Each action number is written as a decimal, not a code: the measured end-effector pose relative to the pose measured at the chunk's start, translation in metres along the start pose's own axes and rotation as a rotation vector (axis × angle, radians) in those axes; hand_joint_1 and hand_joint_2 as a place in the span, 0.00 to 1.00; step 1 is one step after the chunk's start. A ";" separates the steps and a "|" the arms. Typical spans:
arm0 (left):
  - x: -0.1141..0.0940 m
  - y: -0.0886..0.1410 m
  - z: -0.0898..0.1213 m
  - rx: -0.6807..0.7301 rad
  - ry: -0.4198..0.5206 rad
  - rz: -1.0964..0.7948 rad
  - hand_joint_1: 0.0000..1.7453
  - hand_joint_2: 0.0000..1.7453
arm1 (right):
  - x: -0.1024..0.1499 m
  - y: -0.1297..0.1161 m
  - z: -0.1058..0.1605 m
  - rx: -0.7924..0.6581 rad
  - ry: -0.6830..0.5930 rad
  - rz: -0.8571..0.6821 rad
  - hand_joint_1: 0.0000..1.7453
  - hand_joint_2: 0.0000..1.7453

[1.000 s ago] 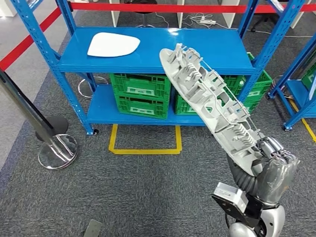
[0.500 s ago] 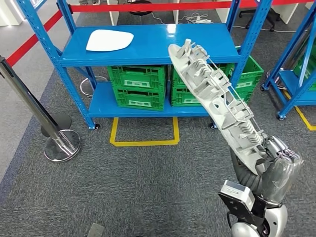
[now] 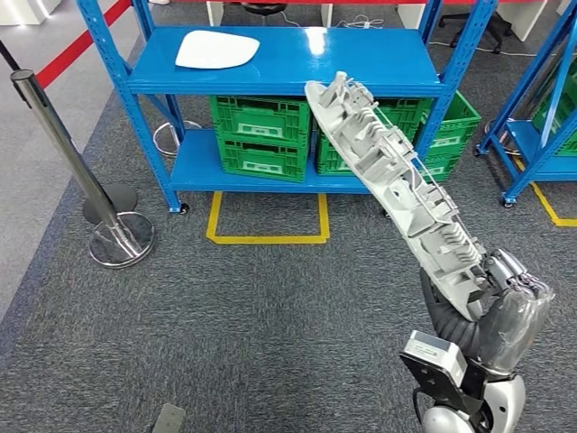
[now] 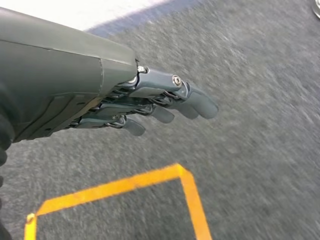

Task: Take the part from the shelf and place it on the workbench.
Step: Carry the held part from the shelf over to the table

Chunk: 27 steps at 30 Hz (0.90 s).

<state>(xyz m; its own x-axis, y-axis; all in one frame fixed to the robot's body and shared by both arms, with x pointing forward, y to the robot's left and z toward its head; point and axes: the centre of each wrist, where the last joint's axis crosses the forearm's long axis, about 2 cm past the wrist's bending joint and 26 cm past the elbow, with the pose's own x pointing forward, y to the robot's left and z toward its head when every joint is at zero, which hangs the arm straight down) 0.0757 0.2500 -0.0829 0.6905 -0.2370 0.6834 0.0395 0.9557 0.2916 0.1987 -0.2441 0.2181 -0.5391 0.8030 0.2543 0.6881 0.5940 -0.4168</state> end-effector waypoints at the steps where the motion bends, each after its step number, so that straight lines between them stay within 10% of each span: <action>1: 0.000 0.000 0.000 0.001 0.000 0.000 0.00 1.00 | 0.000 0.000 0.000 0.000 0.002 -0.001 1.00 1.00; 27: -0.010 0.000 0.007 0.006 0.032 -0.013 0.00 1.00 | -0.003 -0.007 0.006 -0.015 0.079 -0.058 1.00 1.00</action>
<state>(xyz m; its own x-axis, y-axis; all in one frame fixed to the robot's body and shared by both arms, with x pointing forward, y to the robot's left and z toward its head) 0.0643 0.2508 -0.0853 0.7125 -0.2437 0.6580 0.0441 0.9514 0.3046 0.1921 -0.2511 0.2148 -0.5387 0.7681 0.3461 0.6640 0.6399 -0.3867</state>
